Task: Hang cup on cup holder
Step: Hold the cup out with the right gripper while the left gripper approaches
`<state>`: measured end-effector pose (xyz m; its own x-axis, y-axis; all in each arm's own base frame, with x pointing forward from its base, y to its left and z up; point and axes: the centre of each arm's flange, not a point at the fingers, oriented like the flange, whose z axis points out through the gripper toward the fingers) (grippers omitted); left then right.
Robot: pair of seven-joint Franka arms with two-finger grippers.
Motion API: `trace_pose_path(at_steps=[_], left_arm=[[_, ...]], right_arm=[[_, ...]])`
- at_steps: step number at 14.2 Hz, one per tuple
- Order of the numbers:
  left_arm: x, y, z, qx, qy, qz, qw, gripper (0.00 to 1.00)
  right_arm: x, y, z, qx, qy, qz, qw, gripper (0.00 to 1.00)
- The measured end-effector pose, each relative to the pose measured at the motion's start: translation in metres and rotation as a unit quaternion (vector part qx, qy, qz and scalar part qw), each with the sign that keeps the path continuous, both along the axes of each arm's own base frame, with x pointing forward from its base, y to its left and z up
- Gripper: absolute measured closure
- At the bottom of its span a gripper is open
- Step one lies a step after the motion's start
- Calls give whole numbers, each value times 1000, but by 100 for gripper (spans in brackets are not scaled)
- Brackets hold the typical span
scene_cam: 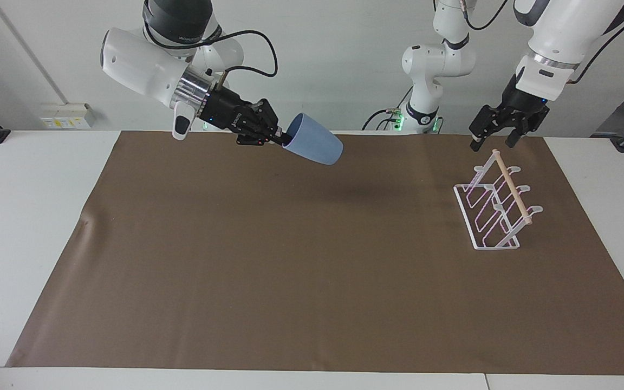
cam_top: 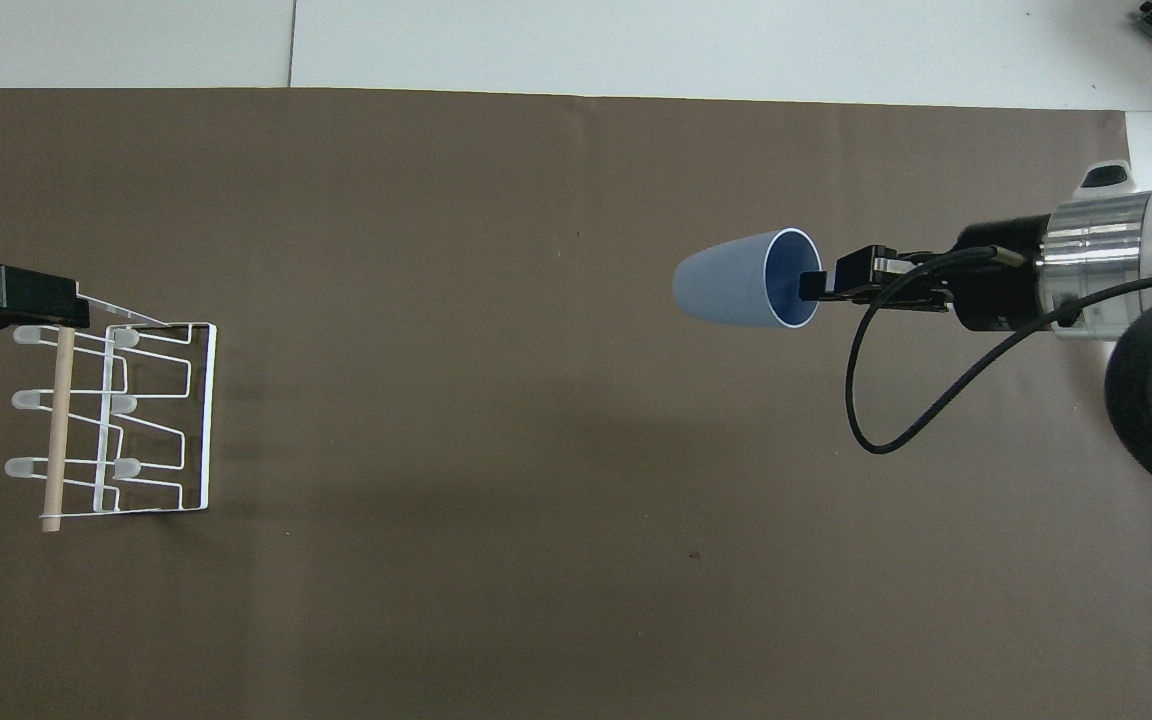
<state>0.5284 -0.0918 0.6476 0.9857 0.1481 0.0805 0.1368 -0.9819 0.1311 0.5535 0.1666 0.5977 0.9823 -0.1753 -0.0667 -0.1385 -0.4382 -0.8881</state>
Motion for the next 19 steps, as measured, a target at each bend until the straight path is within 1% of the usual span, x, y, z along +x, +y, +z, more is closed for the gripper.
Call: trace_pose_path(at_steps=[2,4,5,6,7,9,10,12,13,14,15,16,17,19], left_arm=[[-3,-19,1,-7,-4,-51,999,0],[-5,-31,2,-22,-12,-92,995,0],[-5,-36,3,-23,-20,-126,992,0],[-6,-39,3,-20,-29,-172,984,0],[-6,-41,3,-16,-37,-226,973,0],[-8,-47,2,-8,-49,-311,949,0],[-9,-51,1,-5,-56,-357,933,0],[-9,-60,4,-13,-88,-464,882,0],[-10,-66,5,-17,-104,-504,857,0],[-11,-73,6,-22,-113,-528,841,0],[-14,-82,7,-31,-122,-546,829,0],[-16,-92,10,-39,-135,-562,815,0],[-17,-101,14,-42,-152,-579,800,0],[-21,-117,18,-41,-169,-607,776,0]], right_arm=[[0,2,6,43,7,-10,999,95],[0,6,10,65,11,-12,998,95],[-1,9,11,75,13,-13,997,95],[-2,13,12,89,16,-17,996,95],[-4,20,13,105,18,-24,994,95],[-11,43,9,126,23,-45,991,95],[-15,53,7,132,27,-49,990,95],[-20,60,-2,148,35,-54,987,95],[-20,60,-9,157,35,-56,985,95],[-21,58,-16,162,34,-58,985,95],[-21,58,-23,162,36,-59,984,95],[-23,59,-29,161,38,-58,985,95],[-25,64,-34,159,41,-53,985,95],[-32,78,-46,167,44,-43,984,95]])
